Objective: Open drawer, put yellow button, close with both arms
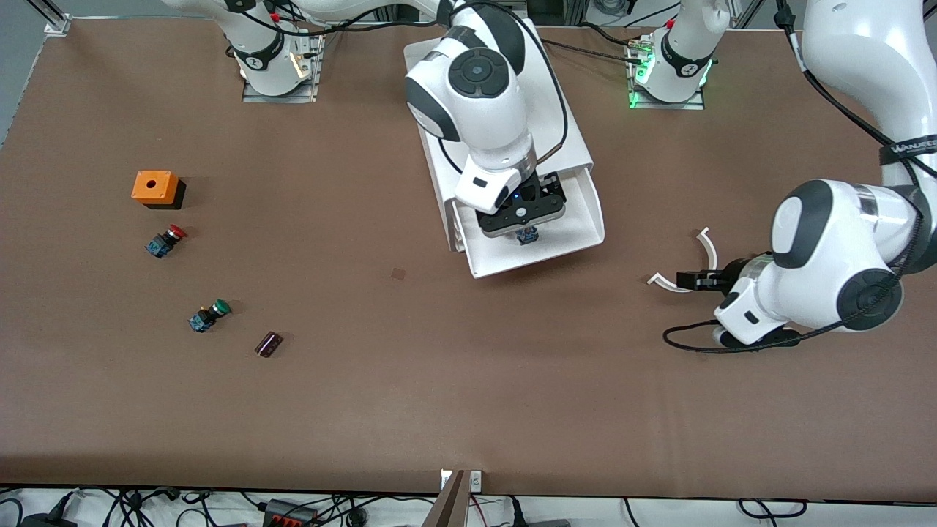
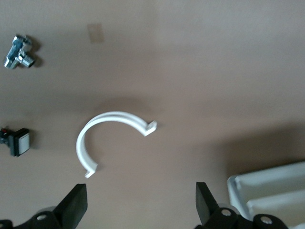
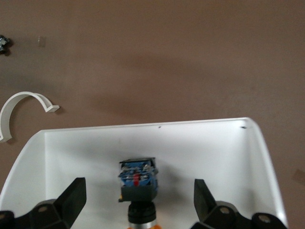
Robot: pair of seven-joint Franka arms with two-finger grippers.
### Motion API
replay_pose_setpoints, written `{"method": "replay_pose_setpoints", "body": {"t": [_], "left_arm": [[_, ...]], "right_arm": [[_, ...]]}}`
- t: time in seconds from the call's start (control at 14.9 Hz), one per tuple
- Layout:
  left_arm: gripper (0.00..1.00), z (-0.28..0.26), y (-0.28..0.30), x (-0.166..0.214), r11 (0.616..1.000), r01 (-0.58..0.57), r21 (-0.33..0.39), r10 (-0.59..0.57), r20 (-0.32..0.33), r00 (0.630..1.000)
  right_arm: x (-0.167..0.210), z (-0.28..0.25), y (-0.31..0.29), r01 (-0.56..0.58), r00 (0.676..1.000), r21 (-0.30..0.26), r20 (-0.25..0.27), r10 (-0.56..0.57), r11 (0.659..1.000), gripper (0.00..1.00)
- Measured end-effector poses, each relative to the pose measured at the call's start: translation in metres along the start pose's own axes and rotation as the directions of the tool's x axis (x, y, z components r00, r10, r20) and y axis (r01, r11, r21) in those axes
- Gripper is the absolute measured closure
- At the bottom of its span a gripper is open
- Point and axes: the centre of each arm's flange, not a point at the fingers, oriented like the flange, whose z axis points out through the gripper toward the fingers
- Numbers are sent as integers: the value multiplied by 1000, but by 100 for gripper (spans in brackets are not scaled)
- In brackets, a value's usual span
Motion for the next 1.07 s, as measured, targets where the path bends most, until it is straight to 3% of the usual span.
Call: {"method": "replay_pose_setpoints", "body": {"t": [0.27, 0.54, 0.87, 1.07], "left_arm": [[0, -11, 54, 2, 998, 40, -57, -48, -138, 989], [0, -10, 110, -4, 989, 92, -118, -115, -204, 972], [0, 23, 178, -19, 989, 93, -117, -115, -198, 973], [0, 48, 208, -30, 980, 153, -127, -176, -188, 966]], "right_arm": [[36, -28, 73, -95, 995, -102, 24, 97, 990, 0], [57, -51, 150, -139, 984, -251, 71, 162, 958, 0], [80, -83, 246, -99, 981, -284, 135, 142, 954, 0], [84, -99, 293, -73, 976, -284, 176, 127, 956, 0]]}}
